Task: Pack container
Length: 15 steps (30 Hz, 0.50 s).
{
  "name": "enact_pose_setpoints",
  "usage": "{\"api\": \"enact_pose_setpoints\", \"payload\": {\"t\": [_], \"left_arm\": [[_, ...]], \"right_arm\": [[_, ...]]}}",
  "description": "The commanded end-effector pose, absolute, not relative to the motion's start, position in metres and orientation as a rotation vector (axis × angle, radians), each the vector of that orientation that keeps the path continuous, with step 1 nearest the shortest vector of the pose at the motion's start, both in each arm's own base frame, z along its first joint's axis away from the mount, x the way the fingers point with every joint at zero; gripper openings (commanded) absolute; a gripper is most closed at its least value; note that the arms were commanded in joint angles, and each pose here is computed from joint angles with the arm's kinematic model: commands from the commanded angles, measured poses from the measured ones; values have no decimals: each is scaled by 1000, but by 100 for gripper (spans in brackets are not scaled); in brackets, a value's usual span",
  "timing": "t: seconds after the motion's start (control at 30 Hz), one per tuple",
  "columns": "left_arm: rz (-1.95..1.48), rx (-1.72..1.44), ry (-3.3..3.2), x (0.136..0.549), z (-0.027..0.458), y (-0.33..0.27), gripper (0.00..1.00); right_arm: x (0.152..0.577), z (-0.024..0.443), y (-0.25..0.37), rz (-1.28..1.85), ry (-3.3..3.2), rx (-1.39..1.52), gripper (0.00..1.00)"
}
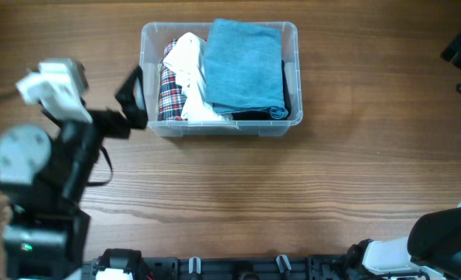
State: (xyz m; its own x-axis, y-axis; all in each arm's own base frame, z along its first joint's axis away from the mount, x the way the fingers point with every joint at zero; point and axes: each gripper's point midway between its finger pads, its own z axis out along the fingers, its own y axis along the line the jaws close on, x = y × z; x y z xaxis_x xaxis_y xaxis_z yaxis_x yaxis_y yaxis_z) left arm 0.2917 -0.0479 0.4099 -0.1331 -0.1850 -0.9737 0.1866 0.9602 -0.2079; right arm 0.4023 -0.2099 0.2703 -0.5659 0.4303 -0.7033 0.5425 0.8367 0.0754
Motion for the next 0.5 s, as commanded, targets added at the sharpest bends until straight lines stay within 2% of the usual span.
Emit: {"api": "enact_pose_setpoints", "payload": {"t": [0.0,0.17,0.47], "left_arm": [[-345,58,1618,275,359,-53,100],[-323,52,1509,248,309,-43,100],[-323,25,1473,233,265,-35,100]], "right_arm": [[405,264,-207,-178,2280,681,100],[405,264,-207,-178,2280,680,100],[405,264,-207,-178,2280,680,100]]}}
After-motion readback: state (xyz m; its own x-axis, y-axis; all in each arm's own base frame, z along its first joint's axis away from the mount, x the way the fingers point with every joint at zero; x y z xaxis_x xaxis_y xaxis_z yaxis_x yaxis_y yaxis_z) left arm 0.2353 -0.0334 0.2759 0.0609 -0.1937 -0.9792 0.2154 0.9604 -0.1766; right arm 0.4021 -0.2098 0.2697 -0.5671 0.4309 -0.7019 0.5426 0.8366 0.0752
